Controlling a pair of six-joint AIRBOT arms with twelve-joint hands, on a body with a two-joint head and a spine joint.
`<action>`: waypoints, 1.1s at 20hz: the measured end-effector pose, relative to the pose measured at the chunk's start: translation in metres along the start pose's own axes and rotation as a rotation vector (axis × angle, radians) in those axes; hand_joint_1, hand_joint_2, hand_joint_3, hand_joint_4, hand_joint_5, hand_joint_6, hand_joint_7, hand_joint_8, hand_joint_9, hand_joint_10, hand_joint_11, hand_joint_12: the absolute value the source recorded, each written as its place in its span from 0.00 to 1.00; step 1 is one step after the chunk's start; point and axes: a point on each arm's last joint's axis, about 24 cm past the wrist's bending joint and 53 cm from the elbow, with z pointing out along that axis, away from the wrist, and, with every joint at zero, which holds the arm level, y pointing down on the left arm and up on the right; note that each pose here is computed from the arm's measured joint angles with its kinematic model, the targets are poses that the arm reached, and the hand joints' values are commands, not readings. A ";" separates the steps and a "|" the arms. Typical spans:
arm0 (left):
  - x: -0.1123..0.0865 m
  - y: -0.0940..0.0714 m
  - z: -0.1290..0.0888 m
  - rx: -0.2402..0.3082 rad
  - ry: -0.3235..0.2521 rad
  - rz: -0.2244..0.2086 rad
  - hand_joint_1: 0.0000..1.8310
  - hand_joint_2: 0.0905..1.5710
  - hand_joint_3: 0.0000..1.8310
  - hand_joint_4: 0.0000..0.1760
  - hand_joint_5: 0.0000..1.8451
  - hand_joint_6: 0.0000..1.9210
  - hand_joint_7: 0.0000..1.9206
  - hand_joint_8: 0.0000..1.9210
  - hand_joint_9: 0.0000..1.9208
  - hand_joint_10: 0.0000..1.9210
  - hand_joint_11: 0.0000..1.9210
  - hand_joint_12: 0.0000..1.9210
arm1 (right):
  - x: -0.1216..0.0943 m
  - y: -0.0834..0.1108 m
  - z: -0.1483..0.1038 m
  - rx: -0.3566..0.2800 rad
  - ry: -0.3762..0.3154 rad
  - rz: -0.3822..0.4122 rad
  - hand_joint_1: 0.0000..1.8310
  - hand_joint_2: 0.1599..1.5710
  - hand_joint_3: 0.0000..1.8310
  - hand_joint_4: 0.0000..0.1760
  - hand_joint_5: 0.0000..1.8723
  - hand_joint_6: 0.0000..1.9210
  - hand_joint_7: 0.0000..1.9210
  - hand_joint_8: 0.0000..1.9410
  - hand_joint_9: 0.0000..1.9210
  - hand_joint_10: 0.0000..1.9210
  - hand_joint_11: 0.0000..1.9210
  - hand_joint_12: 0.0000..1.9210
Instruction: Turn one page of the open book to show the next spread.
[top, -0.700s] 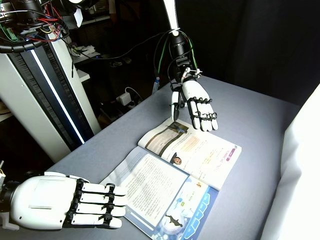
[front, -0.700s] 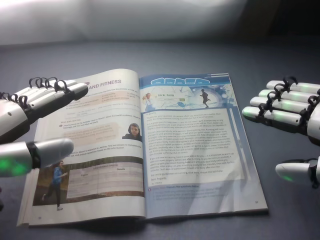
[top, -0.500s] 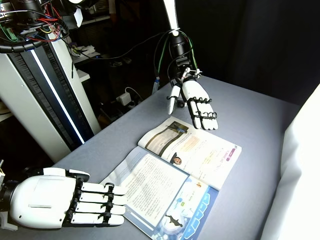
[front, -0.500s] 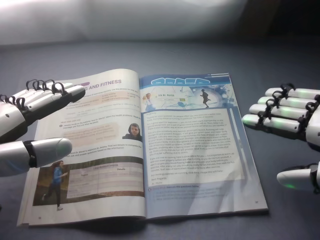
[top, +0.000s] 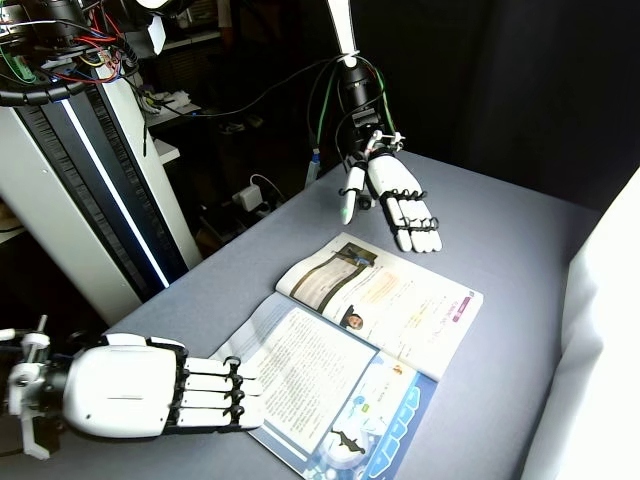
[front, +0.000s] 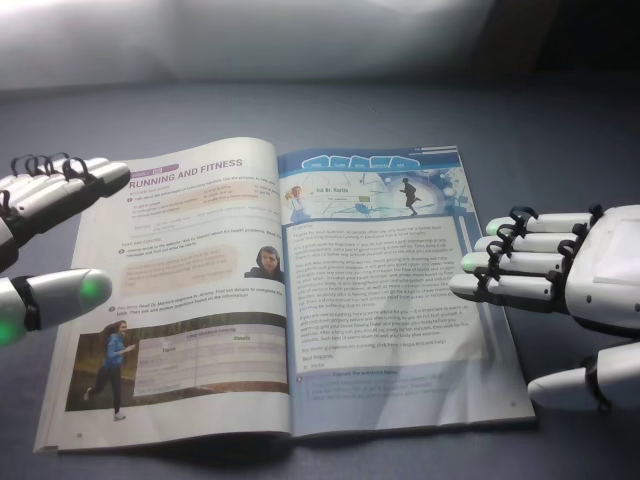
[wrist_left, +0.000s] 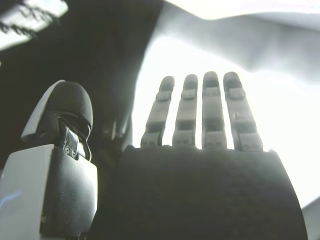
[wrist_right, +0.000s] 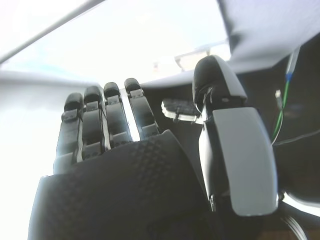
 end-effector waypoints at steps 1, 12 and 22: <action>-0.002 -0.001 -0.003 0.003 -0.007 0.007 0.05 0.83 0.01 0.31 0.00 0.00 0.00 0.00 0.00 0.00 0.00 0.00 | 0.004 -0.004 0.002 0.007 0.016 0.007 0.00 0.75 0.00 0.00 0.00 0.00 0.00 0.00 0.00 0.00 0.00 0.00; -0.018 -0.005 -0.015 0.008 -0.068 0.016 0.04 0.84 0.00 0.29 0.00 0.00 0.00 0.00 0.00 0.00 0.00 0.00 | 0.031 0.000 0.024 -0.016 0.100 0.034 0.00 0.75 0.00 0.00 0.00 0.00 0.00 0.00 0.00 0.00 0.00 0.00; -0.022 0.002 -0.031 -0.028 -0.088 0.020 0.02 0.86 0.00 0.18 0.00 0.00 0.00 0.00 0.00 0.00 0.00 0.00 | 0.027 0.029 0.059 -0.117 0.087 0.011 0.00 0.71 0.00 0.00 0.00 0.00 0.00 0.00 0.00 0.00 0.00 0.00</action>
